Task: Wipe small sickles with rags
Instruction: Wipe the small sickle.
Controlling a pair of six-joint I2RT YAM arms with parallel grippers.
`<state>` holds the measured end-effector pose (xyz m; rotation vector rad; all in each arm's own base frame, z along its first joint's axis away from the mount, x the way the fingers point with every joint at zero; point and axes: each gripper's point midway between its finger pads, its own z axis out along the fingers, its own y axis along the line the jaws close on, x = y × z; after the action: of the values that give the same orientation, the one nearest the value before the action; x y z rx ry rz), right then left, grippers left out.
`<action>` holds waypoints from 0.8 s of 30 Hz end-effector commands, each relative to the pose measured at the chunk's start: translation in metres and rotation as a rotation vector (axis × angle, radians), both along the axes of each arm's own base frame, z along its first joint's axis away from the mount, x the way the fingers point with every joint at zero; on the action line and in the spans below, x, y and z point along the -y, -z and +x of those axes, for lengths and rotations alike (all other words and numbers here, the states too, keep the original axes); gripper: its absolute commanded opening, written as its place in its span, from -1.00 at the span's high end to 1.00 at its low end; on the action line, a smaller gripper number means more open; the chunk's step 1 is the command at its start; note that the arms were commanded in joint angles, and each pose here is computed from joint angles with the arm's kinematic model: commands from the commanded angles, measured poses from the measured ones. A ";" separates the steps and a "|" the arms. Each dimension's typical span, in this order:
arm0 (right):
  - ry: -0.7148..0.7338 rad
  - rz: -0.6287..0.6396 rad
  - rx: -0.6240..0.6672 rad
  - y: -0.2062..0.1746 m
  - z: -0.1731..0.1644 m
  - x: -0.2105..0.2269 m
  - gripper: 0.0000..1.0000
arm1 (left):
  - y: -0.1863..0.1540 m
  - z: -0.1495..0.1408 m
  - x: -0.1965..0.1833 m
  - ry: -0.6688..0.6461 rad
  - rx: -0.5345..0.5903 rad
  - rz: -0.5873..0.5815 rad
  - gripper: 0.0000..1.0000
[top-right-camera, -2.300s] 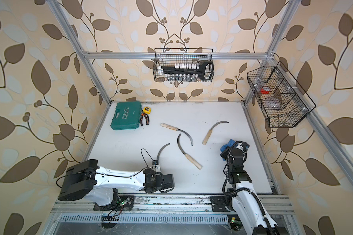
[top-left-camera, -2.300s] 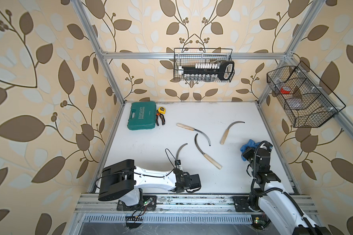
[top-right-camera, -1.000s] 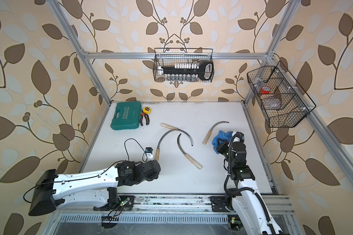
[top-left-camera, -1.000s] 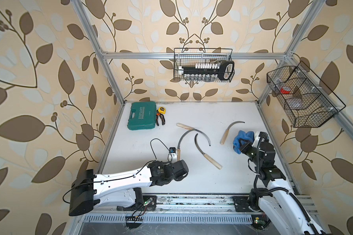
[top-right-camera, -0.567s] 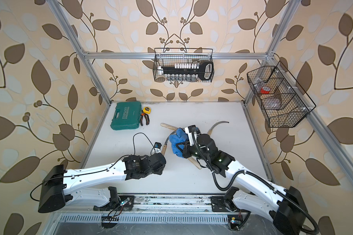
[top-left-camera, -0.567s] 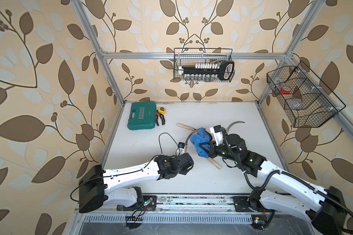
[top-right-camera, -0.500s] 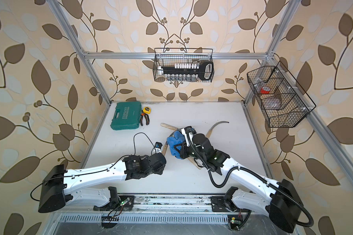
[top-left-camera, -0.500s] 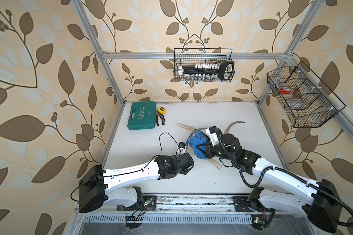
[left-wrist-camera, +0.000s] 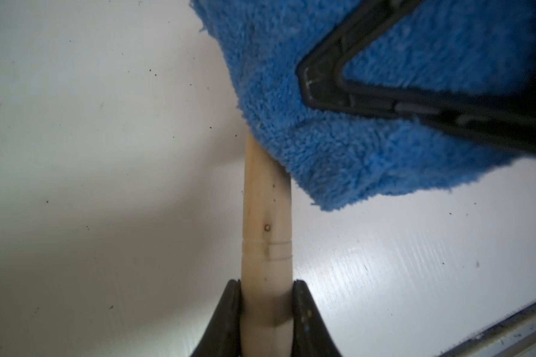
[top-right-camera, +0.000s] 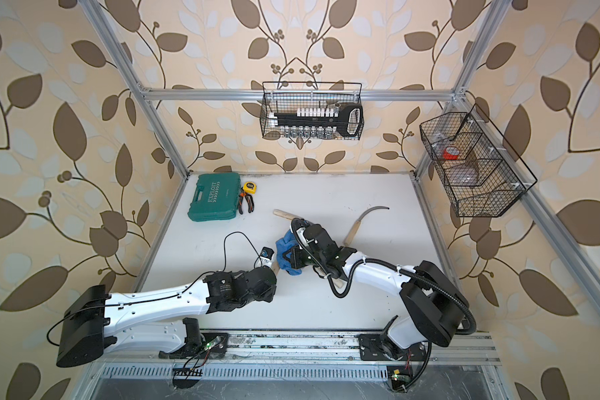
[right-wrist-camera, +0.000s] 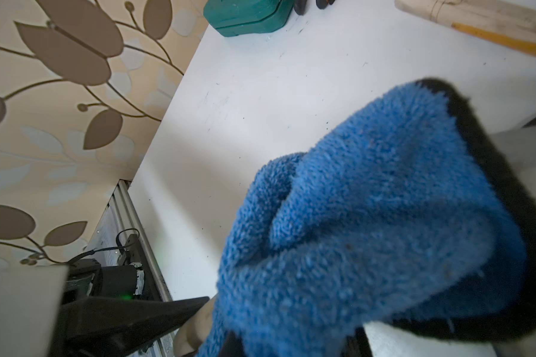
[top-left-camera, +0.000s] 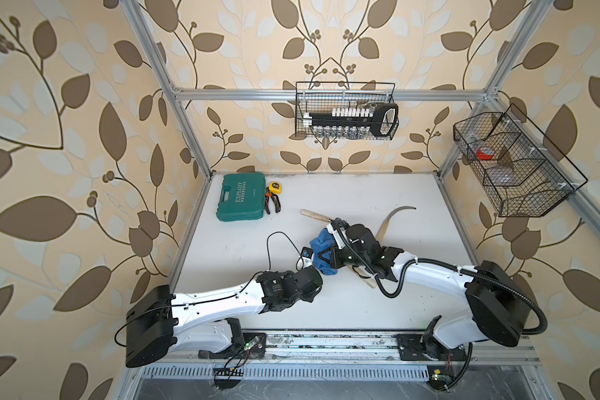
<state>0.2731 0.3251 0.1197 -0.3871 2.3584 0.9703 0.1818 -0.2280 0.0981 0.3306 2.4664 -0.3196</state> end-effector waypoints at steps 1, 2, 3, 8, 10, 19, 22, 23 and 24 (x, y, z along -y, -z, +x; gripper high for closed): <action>-0.040 0.012 0.010 -0.005 0.001 -0.016 1.00 | -0.026 0.006 0.009 0.021 0.076 -0.106 1.00; -0.045 0.004 0.003 -0.002 0.000 -0.016 1.00 | -0.029 0.005 0.008 0.024 0.083 -0.116 1.00; -0.055 0.002 0.002 -0.001 -0.002 -0.019 1.00 | -0.031 0.005 0.005 0.021 0.093 -0.125 1.00; -0.111 0.007 0.021 -0.004 -0.019 -0.031 1.00 | -0.034 0.006 -0.003 -0.004 0.121 -0.156 1.00; -0.174 0.022 0.017 -0.009 -0.033 -0.042 1.00 | -0.035 0.007 -0.008 -0.028 0.130 -0.144 1.00; -0.365 0.140 0.021 -0.033 -0.086 -0.061 1.00 | -0.031 0.012 -0.016 -0.066 0.149 -0.111 1.00; -0.333 0.103 0.022 -0.024 -0.078 -0.056 1.00 | -0.034 0.011 -0.017 -0.066 0.145 -0.106 1.00; -0.307 0.084 0.018 -0.018 -0.071 -0.053 1.00 | -0.034 0.011 -0.018 -0.066 0.147 -0.104 1.00; -0.286 0.067 0.007 -0.011 -0.063 -0.049 1.00 | -0.034 0.011 -0.020 -0.069 0.148 -0.105 1.00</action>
<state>0.2139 0.3720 0.1313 -0.6683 2.3091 1.1258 0.1820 -0.2086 0.1133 0.2725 2.3686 -0.3667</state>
